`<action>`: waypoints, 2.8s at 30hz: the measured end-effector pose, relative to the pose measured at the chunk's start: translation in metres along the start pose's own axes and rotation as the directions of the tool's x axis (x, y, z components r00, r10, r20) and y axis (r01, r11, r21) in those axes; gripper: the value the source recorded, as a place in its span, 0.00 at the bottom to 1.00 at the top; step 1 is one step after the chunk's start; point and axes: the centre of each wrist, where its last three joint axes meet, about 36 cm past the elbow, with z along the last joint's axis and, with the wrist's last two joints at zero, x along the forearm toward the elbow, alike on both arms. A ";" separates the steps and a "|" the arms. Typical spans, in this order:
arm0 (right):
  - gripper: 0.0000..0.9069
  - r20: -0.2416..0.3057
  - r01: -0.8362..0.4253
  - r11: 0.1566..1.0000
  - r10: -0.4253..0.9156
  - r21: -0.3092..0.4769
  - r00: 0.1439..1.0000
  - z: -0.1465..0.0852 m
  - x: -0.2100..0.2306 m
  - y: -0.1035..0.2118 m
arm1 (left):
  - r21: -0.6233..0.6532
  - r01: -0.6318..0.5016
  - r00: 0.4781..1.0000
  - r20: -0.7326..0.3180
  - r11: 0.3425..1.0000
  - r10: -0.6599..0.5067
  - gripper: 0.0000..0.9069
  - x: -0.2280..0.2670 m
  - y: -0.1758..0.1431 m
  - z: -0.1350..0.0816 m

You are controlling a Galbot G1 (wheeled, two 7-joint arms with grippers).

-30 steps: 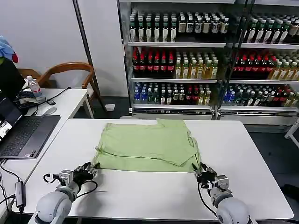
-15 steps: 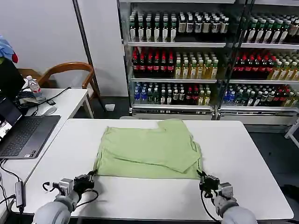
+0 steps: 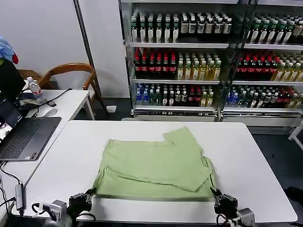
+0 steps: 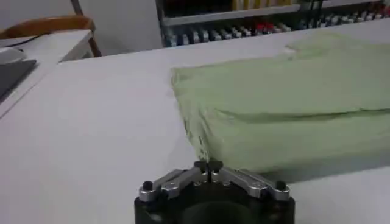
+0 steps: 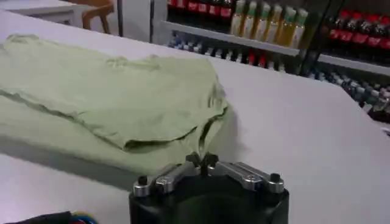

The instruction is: Fold and organize the clothes.

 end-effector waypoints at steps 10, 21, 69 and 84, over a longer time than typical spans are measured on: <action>1.00 0.082 0.003 1.000 -0.005 0.027 0.997 -0.041 0.014 -0.005 | -0.075 0.023 1.000 0.005 0.997 -0.022 1.00 0.026 -0.001 -0.009; 1.00 0.154 -0.032 0.998 0.040 -0.055 0.987 -0.083 -0.067 -0.014 | -0.062 0.022 0.990 0.137 0.998 -0.014 1.00 -0.007 0.028 -0.046; 0.16 0.028 -0.072 0.962 0.083 -0.263 0.996 -0.171 -0.380 0.007 | 0.043 -0.047 0.986 0.159 0.998 0.039 0.28 -0.212 0.074 -0.111; 0.00 0.010 -0.056 0.960 0.061 -0.273 0.998 -0.166 -0.385 0.007 | 0.053 -0.037 0.990 0.137 0.998 0.029 0.07 -0.235 0.073 -0.110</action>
